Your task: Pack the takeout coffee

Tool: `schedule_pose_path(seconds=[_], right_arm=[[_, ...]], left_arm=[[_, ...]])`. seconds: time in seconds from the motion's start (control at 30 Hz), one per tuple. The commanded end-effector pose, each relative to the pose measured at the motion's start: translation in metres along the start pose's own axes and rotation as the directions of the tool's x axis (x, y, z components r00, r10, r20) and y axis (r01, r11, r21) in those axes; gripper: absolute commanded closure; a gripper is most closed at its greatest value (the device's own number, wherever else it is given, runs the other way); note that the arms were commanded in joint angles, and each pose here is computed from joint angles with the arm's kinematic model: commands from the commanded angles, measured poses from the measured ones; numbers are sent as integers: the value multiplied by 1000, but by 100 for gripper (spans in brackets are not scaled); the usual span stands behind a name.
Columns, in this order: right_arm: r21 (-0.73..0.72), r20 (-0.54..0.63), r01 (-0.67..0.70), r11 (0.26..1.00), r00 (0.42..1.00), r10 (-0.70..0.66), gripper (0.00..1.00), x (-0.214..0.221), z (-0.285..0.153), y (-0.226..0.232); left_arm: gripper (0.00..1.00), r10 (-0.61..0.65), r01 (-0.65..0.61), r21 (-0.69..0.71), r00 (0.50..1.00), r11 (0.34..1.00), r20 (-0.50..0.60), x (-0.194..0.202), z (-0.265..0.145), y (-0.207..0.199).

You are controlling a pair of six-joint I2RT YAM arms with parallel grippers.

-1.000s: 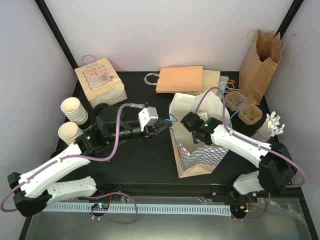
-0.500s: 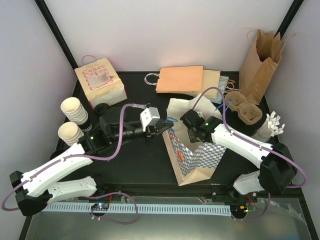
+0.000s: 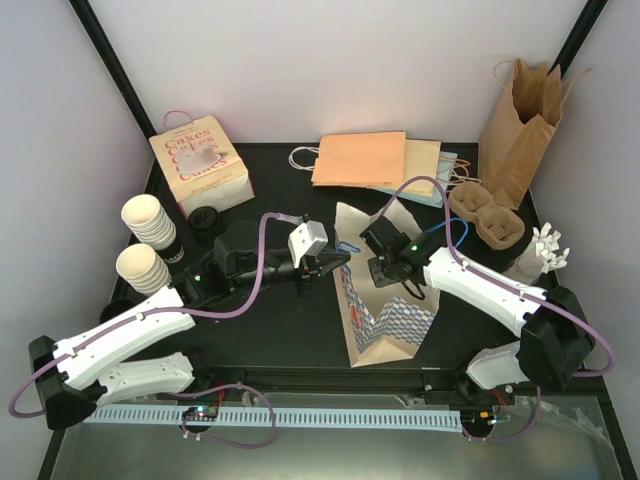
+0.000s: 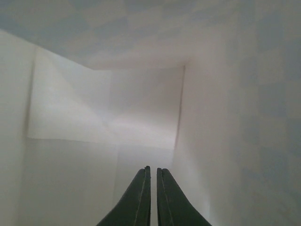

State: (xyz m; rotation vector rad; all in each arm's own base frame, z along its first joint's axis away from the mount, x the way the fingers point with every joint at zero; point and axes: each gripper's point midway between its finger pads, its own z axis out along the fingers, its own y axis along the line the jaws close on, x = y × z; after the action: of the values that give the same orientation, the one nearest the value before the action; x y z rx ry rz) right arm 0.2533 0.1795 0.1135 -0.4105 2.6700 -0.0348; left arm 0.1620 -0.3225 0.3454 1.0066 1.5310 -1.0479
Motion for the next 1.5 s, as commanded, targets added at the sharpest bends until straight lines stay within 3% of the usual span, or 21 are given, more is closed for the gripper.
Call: schedule_pose_path(seconds=[0.0,0.37,0.7,0.93,1.07,1.27,1.37,1.47], right_arm=[[-129,40,26,991,999,-21,91,-11,-13,21],[-202,47,62,977,997,-53,90,-12,-19,34],[-252,41,83,964,996,-75,89,-11,-20,43],[-256,50,90,962,996,-80,87,-12,-26,43],[-253,56,91,963,995,-80,86,-14,-29,42],[-249,61,96,964,995,-83,86,-14,-30,41],[-249,67,97,964,994,-83,86,-16,-30,42],[-250,72,98,963,994,-83,86,-17,-31,42]], left_arm=[[98,-6,6,3,999,1000,38,-9,-2,-1],[94,-21,20,13,999,1000,39,-10,-3,-3],[74,-155,159,-51,985,986,75,-9,-11,7],[51,-202,216,-101,970,971,133,-16,-31,12],[27,-244,270,-153,955,951,167,-18,-45,18],[2,-326,376,-247,919,893,221,-41,-80,25],[1,-397,465,-370,884,804,247,-36,-99,43],[1,-428,508,-389,860,768,277,-37,-109,47]])
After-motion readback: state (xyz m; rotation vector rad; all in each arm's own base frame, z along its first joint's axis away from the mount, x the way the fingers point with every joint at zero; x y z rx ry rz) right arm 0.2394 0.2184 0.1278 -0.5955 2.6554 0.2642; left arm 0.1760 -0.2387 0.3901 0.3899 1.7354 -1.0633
